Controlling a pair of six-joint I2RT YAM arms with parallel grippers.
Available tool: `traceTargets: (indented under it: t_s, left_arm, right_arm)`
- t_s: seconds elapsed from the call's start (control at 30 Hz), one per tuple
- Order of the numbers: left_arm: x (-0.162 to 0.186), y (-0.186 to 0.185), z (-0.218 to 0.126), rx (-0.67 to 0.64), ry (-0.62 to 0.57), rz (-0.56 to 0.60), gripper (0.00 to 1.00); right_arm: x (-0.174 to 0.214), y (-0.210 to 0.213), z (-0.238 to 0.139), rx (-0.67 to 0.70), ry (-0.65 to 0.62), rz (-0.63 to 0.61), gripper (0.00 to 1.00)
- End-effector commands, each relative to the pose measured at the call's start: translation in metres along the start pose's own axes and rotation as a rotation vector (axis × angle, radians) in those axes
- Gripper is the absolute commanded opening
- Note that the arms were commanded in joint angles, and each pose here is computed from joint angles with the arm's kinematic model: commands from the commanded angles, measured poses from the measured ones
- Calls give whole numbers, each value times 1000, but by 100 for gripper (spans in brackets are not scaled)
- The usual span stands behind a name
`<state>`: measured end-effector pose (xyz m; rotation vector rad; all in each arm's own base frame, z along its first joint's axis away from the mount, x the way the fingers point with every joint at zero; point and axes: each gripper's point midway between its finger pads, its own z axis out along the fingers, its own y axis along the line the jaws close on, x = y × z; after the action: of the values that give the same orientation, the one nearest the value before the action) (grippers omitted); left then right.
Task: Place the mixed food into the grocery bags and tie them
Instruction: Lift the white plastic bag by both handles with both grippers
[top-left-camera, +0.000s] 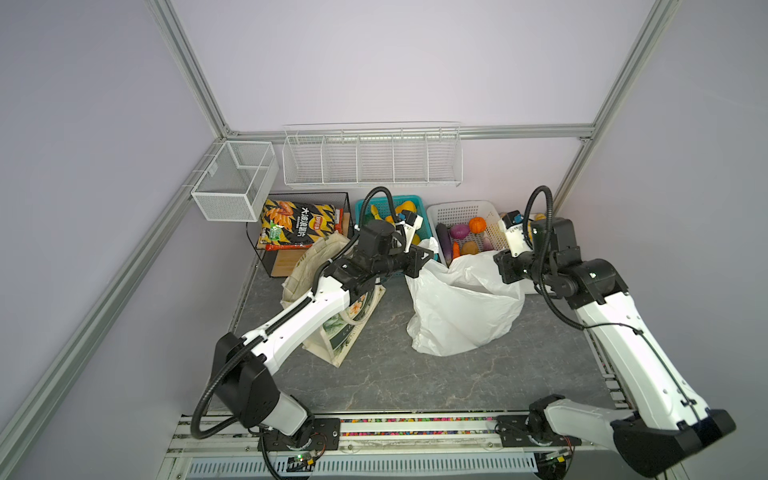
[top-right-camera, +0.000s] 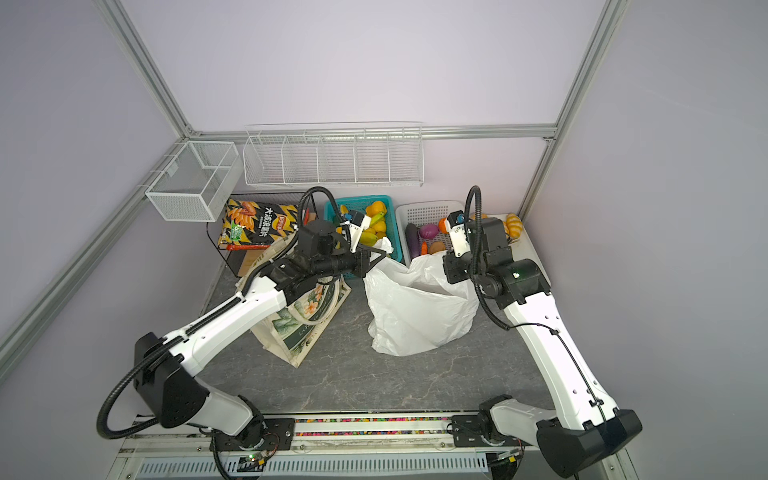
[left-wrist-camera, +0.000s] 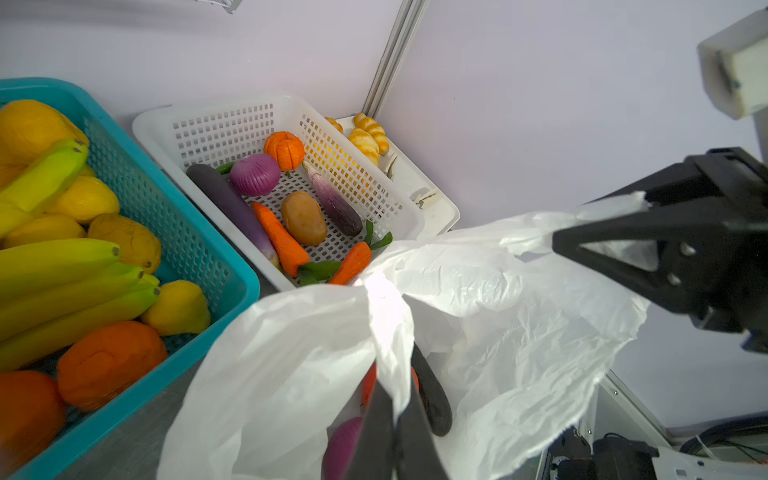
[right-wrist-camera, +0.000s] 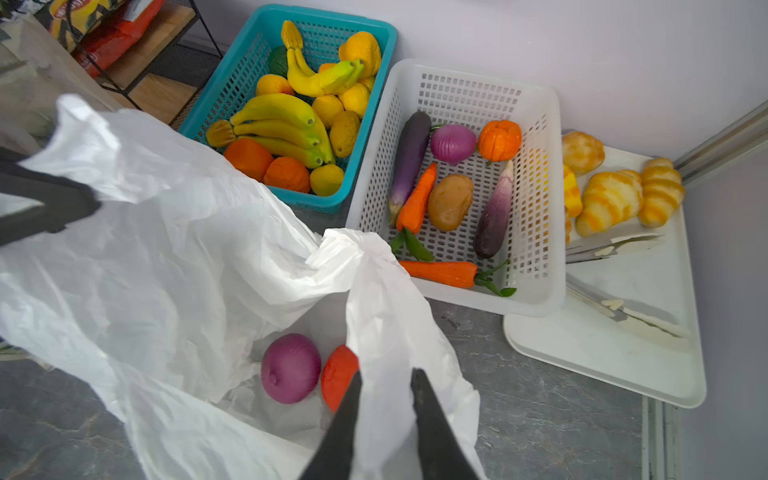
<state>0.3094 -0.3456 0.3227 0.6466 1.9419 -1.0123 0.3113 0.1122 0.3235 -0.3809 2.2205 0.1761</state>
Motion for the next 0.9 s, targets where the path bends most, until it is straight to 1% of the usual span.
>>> traceTargets:
  t_s: [0.0, 0.07, 0.13, 0.2, 0.27, 0.33, 0.4, 0.47, 0.57, 0.63, 0.7, 0.77, 0.8, 0.87]
  left_arm:
    - [-5, -13, -46, 10, -70, 57, 0]
    - [5, -10, -58, 3, -105, 54, 0]
    - [19, -6, -62, -1, -119, 44, 0]
    - [27, -1, -65, -13, -135, 26, 0]
    - [28, -3, -69, 2, -165, 9, 0]
    - [25, -9, -77, 35, -210, -2, 1]
    - [20, -16, -84, 58, -241, 3, 12]
    - [12, -20, -91, 51, -254, 36, 23]
    - [1, -20, -96, -2, -220, 111, 42]
    - [-8, -16, -99, -68, -183, 178, 52]
    - [-15, -12, -101, -118, -154, 233, 61]
    - [-24, -8, -103, -163, -136, 264, 68]
    - [-26, -8, -102, -166, -120, 286, 71]
    - [-25, -15, -99, -117, -66, 326, 76]
  right_arm:
    - [-4, -1, -40, -7, -135, 75, 16]
    - [-3, 13, -50, -95, -182, 103, 16]
    - [-1, 34, -51, -221, -195, 125, 17]
    - [-1, 42, -47, -272, -204, 145, 17]
    - [-1, 38, -43, -246, -203, 149, 17]
    - [-3, 27, -42, -178, -211, 136, 17]
    - [-5, 22, -42, -147, -216, 118, 17]
    - [-7, 22, -40, -145, -215, 107, 17]
    - [-8, 23, -37, -151, -214, 97, 17]
    - [-7, 23, -36, -150, -212, 90, 17]
    - [-6, 22, -35, -145, -212, 85, 17]
    - [-6, 22, -36, -141, -212, 80, 17]
    - [-5, 22, -35, -141, -210, 78, 17]
    - [-5, 22, -35, -142, -210, 76, 17]
